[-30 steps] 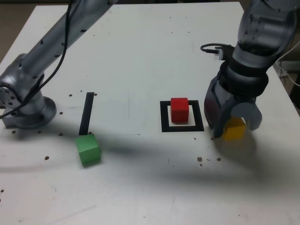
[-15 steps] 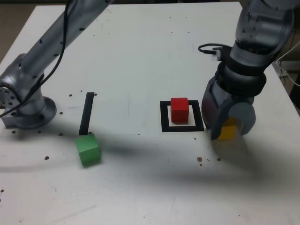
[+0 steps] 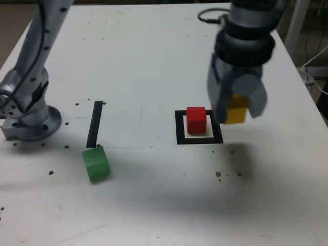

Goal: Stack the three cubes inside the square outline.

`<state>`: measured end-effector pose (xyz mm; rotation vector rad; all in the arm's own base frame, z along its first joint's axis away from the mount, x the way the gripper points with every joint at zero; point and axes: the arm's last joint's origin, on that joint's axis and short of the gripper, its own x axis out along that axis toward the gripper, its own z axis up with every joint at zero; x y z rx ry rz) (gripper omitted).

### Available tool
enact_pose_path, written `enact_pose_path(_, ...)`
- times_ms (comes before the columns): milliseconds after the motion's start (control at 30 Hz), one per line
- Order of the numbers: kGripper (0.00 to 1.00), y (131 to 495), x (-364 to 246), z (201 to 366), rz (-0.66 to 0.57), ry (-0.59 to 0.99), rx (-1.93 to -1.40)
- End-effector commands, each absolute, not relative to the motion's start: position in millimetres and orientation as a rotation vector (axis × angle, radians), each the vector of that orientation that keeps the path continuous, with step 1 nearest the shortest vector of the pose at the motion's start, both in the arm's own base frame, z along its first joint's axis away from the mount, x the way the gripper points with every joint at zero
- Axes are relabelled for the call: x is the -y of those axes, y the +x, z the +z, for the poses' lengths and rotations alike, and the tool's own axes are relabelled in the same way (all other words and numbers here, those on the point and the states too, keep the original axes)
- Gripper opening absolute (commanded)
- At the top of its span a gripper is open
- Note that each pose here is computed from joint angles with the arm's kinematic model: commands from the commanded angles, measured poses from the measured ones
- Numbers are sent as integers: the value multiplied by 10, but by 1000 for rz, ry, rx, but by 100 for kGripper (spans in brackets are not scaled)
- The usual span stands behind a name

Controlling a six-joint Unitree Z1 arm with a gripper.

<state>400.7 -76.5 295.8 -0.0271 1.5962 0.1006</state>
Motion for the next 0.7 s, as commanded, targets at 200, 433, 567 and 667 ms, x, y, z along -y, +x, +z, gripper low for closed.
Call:
enact_pose_path(200, 32, 3558, 560, 3123, 105, 24, -1597)
enact_pose_path(433, 32, 3377, 371, 3072, 102, 45, -1635)
enact_pose_path(567, 32, 3329, 287, 3044, 102, 44, -1645)
enact_pose_path(667, 32, 3323, 260, 3016, 101, 40, -1647)
